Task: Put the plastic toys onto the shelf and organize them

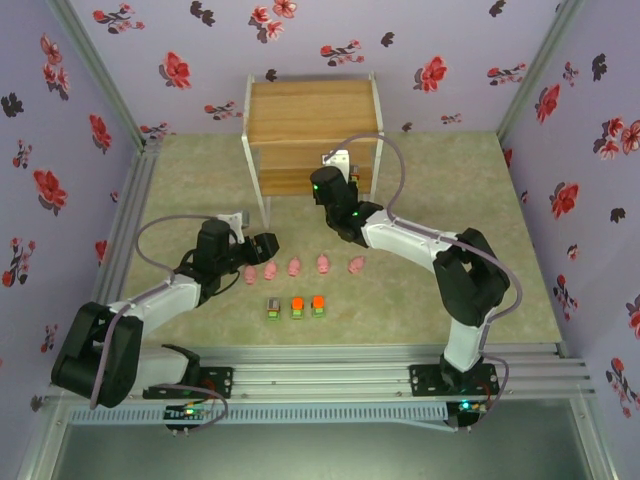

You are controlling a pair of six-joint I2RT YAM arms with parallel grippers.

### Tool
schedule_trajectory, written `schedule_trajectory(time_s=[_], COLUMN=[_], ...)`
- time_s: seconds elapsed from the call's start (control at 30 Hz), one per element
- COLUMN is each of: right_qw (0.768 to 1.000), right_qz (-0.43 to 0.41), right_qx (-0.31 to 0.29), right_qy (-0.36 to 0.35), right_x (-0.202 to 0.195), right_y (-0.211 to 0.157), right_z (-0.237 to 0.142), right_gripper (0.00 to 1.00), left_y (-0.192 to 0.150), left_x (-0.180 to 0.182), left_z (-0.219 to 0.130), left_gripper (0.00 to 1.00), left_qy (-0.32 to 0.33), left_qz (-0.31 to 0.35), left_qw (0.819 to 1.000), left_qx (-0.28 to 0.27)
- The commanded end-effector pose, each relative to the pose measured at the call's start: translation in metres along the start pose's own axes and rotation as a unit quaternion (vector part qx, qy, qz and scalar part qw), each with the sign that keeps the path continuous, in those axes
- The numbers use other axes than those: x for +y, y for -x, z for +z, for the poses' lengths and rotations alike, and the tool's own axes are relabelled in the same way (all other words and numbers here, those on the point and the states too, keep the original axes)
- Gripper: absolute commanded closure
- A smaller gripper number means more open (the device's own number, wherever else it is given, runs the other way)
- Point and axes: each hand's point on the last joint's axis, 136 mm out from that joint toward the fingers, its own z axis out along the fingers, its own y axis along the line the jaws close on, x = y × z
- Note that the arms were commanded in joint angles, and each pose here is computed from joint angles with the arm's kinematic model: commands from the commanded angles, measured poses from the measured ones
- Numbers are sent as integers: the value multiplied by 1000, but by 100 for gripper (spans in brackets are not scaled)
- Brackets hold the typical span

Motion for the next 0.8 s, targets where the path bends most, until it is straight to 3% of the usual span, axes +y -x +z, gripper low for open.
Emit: schedule_trajectory(time_s=[0.0,0.77], right_qw=[1000,1000], right_qz=[-2,-12], right_qx=[14,10], right_qy=[-12,-19], right_x=[-5,-12], right_y=[-7,0], right_z=[4,-6], right_gripper=[97,83], left_y=[2,2], left_x=[0,-1], left_z=[-2,-3], left_gripper=[38,39], left_qy=[-6,-8], left_qz=[-4,-5], left_qw=[1000,1000], left_qx=[-4,-3])
